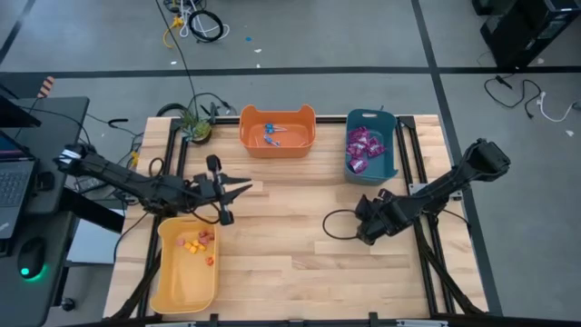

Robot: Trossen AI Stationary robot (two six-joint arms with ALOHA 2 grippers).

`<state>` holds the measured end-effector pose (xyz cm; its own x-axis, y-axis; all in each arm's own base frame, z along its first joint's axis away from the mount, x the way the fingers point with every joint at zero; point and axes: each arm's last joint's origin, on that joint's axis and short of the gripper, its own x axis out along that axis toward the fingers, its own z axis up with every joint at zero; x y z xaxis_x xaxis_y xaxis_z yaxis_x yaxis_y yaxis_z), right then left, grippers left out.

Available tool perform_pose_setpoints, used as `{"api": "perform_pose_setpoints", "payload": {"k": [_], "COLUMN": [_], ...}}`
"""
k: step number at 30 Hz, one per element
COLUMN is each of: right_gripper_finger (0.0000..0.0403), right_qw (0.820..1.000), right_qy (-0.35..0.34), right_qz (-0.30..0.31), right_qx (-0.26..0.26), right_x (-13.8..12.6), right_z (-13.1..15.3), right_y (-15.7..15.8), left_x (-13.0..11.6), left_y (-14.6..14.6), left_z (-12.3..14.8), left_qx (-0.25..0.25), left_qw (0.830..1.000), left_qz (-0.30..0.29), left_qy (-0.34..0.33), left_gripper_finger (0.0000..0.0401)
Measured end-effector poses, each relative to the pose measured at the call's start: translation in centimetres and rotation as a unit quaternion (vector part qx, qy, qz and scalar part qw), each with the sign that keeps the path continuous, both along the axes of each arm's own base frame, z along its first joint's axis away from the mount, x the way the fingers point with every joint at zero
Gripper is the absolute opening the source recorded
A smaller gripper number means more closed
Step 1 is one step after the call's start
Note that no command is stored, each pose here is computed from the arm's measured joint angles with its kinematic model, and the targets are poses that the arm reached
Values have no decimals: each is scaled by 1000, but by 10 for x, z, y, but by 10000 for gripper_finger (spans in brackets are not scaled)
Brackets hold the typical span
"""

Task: Sort candy
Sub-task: Put the top orange candy into the yellow bin

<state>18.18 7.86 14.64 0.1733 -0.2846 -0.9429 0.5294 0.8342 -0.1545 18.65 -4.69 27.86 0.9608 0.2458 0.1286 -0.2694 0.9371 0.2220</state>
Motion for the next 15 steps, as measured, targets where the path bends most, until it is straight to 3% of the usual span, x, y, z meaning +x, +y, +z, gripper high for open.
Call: {"api": "perform_pose_setpoints", "payload": {"k": [8,15], "right_gripper_finger": [194,191], "right_qw": [999,997], "right_qy": [-6,-30], "right_qz": [-44,-54], "right_qx": [16,34], "right_x": [-10,-16], "right_z": [-21,-20], "right_y": [-12,-18], "left_x": [3,4], "left_y": [6,6], "left_z": [-4,-4], "left_qx": [0,0], "left_qw": [1000,1000], "left_qz": [-23,-22], "left_qy": [15,18], "left_gripper_finger": [67,67]}}
